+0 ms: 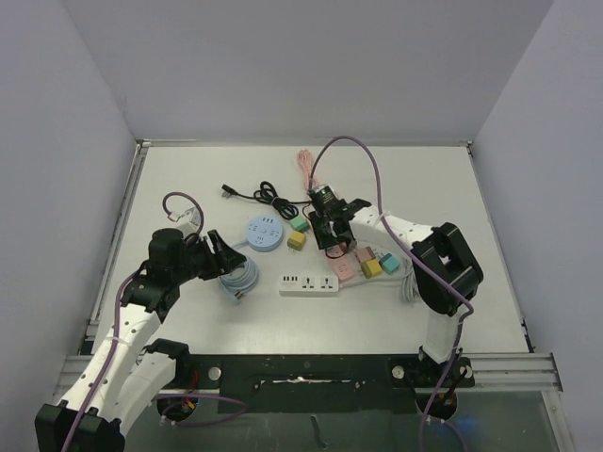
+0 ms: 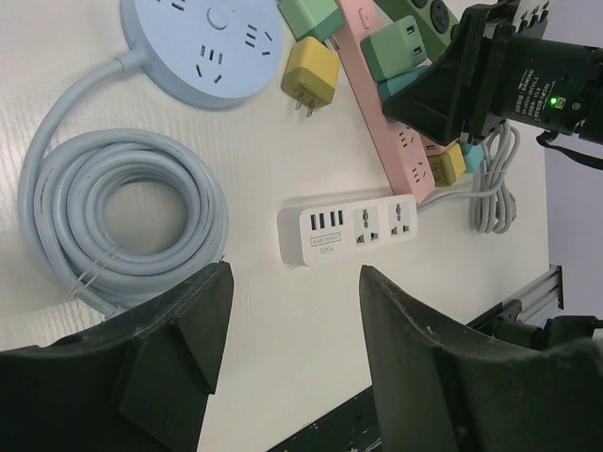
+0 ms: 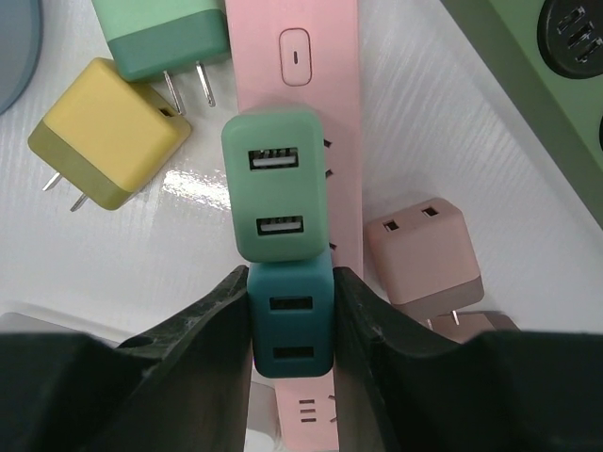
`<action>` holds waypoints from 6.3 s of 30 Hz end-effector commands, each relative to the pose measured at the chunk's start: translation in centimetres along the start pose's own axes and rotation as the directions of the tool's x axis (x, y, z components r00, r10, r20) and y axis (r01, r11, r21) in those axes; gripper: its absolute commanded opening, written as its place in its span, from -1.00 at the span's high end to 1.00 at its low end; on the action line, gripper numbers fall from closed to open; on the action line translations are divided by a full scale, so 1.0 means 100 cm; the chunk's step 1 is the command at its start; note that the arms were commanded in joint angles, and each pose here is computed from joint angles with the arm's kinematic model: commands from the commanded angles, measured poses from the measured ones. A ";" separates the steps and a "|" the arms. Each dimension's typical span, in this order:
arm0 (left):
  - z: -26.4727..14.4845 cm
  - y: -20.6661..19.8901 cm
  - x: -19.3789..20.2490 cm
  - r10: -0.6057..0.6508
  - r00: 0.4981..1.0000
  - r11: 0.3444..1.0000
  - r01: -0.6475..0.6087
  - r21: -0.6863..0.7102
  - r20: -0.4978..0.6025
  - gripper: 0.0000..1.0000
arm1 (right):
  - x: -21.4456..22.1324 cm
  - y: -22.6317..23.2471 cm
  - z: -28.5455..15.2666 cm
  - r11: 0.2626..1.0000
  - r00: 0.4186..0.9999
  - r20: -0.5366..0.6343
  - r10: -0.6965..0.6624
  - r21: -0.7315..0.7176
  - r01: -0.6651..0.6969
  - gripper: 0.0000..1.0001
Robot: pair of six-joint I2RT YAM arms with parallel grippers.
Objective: Insert the plug
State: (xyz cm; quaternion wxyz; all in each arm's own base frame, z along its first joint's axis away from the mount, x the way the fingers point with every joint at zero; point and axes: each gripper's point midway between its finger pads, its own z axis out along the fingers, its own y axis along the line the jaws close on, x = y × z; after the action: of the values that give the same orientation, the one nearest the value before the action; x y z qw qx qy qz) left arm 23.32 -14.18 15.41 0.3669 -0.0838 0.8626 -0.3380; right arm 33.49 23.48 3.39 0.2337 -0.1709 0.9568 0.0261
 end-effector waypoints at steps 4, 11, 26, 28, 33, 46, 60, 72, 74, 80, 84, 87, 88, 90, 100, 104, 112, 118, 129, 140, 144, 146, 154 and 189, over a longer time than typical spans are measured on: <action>-0.001 -0.009 -0.012 0.028 0.999 0.999 -0.029 0.029 0.046 -0.11 | 0.059 -0.011 0.053 0.998 0.984 -0.170 0.050 0.054 -0.042 1.00; -0.003 -0.016 -0.012 0.062 0.997 0.996 -0.064 0.064 0.036 -0.19 | -0.035 0.003 -0.048 0.988 0.982 0.128 0.138 -0.088 -0.127 -0.01; 0.003 -0.037 -0.008 0.071 0.997 0.983 -0.071 0.168 0.009 -0.26 | 0.010 -0.091 -0.089 0.915 0.869 0.331 0.368 0.037 -0.402 -0.36; 0.005 -0.039 -0.006 0.071 0.997 0.982 -0.070 0.176 -0.001 -0.26 | 0.023 -0.098 -0.083 0.912 0.881 0.300 0.366 0.074 -0.404 -0.35; 0.009 -0.045 -0.004 0.073 0.997 0.978 -0.070 0.196 -0.008 -0.26 | 0.045 -0.094 -0.067 0.925 0.914 0.209 0.349 0.082 -0.372 -0.33; 0.013 -0.044 0.000 0.077 0.997 0.978 -0.071 0.197 -0.021 -0.26 | 0.089 -0.083 -0.042 0.920 0.923 0.076 0.377 0.081 -0.383 -0.22; 0.013 -0.047 0.005 0.069 0.997 0.977 -0.061 0.202 -0.031 -0.26 | 0.087 -0.084 -0.028 0.933 0.935 0.092 0.342 0.083 -0.350 0.17; 0.020 -0.070 0.004 0.044 0.999 0.966 -0.036 0.257 -0.027 -0.26 | 0.023 -0.054 -0.103 0.900 0.834 0.342 0.432 -0.221 -0.375 0.28; 0.021 -0.078 0.002 0.030 0.999 0.960 -0.026 0.278 -0.010 -0.26 | 0.012 -0.037 -0.119 0.876 0.813 0.361 0.458 -0.337 -0.344 0.26; 0.023 -0.115 0.003 -0.037 0.999 0.909 0.022 0.415 0.029 -0.26 | -0.018 0.017 -0.155 0.733 0.734 0.348 0.583 -0.614 -0.291 0.24; 0.026 -0.129 0.003 -0.083 0.993 0.880 0.034 0.474 0.082 -0.26 | -0.038 0.059 -0.179 0.598 0.681 0.287 0.674 -0.752 -0.276 0.22; 0.029 -0.136 0.008 -0.094 0.992 0.866 0.037 0.499 0.090 -0.26 | -0.051 0.079 -0.193 0.503 0.646 0.232 0.728 -0.820 -0.273 0.22; 0.029 -0.138 0.010 -0.094 0.992 0.860 0.037 0.509 0.086 -0.26 | -0.052 0.085 -0.194 0.476 0.639 0.215 0.738 -0.837 -0.269 0.21; 0.029 -0.142 0.015 -0.091 0.993 0.847 0.038 0.530 0.075 -0.26 | -0.054 0.095 -0.199 0.432 0.632 0.189 0.752 -0.865 -0.256 0.19; 0.023 -0.145 0.009 -0.118 0.980 0.821 0.004 0.571 0.162 -0.26 | -0.052 0.126 -0.196 0.422 0.700 0.141 0.700 -0.872 -0.246 0.14; 0.026 -0.142 0.005 -0.113 0.976 0.835 -0.008 0.551 0.186 -0.13 | -0.051 0.133 -0.194 0.428 0.717 0.130 0.685 -0.868 -0.252 0.13; 0.029 -0.141 0.001 -0.131 0.971 0.843 0.002 0.538 0.201 0.23 | -0.052 0.140 -0.199 0.418 0.730 0.120 0.673 -0.876 -0.241 0.12; 0.023 -0.138 -0.015 -0.212 0.940 0.838 0.034 0.544 0.268 0.26 | -0.048 0.141 -0.197 0.434 0.743 0.132 0.656 -0.872 -0.228 0.08; 0.005 -0.151 -0.018 -0.235 0.936 0.788 0.024 0.615 0.264 0.63 | -0.057 0.128 -0.233 0.408 0.691 0.224 0.687 -0.906 -0.111 -0.49; -0.041 -0.195 -0.032 -0.346 0.932 0.637 0.147 0.757 0.111 0.64 | -0.057 0.120 -0.287 0.247 0.604 0.242 0.760 -0.966 0.075 -0.58; -0.056 -0.208 -0.035 -0.352 0.933 0.590 0.160 0.792 0.074 0.64 | -0.058 0.119 -0.290 0.204 0.597 0.209 0.775 -0.976 0.077 -0.48; -0.062 -0.212 -0.037 -0.352 0.934 0.571 0.155 0.806 0.069 0.64 | -0.060 0.120 -0.291 0.187 0.601 0.190 0.777 -0.980 0.069 -0.39; -0.067 -0.214 -0.032 -0.337 0.940 0.554 0.155 0.818 0.050 0.64 | -0.064 0.117 -0.296 0.145 0.586 0.156 0.796 -0.987 0.066 -0.09; -0.030 -0.049 -0.016 0.288 0.934 0.958 -0.279 -0.071 0.210 -0.26 | 0.017 -0.015 -0.121 0.970 0.933 0.343 0.111 -0.241 -0.026 0.77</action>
State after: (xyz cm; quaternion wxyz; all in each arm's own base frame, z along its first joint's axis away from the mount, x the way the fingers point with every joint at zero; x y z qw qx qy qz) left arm 22.08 -16.20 20.25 0.4945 -0.0186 0.8276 -0.2651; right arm 26.23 21.61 13.62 0.3735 -0.1219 0.8828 0.2577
